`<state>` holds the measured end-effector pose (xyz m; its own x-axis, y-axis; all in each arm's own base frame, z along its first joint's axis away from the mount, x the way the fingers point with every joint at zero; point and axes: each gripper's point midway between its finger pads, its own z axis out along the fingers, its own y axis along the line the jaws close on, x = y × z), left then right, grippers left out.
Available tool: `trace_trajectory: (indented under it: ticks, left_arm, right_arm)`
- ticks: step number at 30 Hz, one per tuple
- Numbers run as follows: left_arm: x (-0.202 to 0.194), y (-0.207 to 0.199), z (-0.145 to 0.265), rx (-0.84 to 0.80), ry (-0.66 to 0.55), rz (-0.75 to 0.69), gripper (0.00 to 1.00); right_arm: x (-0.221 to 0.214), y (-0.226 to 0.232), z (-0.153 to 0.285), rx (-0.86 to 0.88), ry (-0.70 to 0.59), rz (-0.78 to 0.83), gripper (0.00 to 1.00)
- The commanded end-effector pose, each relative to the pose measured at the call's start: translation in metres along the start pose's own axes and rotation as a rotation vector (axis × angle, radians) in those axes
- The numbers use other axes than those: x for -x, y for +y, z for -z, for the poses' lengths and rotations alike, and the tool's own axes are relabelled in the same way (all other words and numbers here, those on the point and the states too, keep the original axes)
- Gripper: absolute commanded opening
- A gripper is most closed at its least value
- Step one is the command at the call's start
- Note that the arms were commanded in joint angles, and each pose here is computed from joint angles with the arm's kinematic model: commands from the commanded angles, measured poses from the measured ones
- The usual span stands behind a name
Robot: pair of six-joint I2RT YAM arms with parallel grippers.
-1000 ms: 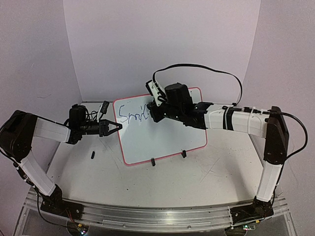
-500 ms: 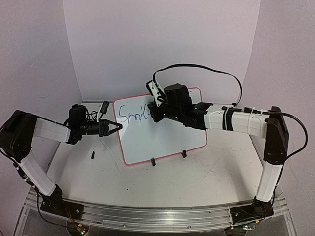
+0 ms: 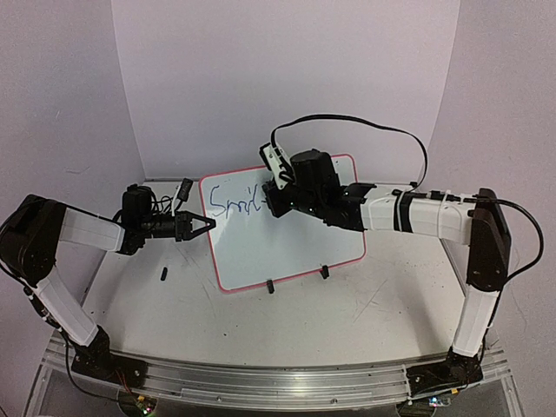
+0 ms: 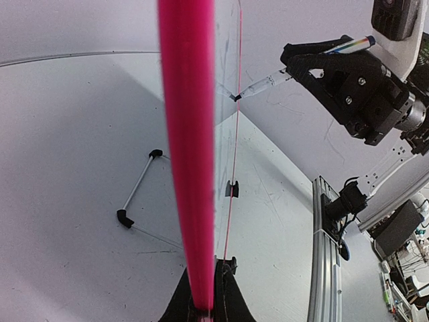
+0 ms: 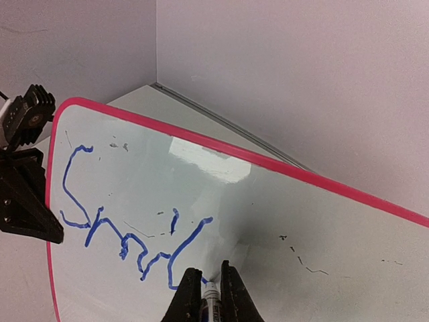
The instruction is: Write a sentence on the whiteboard
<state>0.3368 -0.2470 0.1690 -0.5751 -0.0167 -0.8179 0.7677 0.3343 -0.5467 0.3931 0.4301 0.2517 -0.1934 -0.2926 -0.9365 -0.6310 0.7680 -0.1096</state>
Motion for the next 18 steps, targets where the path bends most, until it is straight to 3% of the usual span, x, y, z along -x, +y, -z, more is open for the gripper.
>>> trace_trajectory:
  ticks: [1, 18]
  left_arm:
    - [-0.007, 0.027, -0.001, 0.123, 0.008, 0.006, 0.0]
    - [-0.006, 0.026, -0.001, 0.121, 0.009, 0.006, 0.0]
  right_arm:
    - [0.009, -0.025, 0.01, -0.087, -0.024, -0.003, 0.0]
    - [0.021, -0.034, 0.015, -0.118, -0.06, 0.0, 0.0]
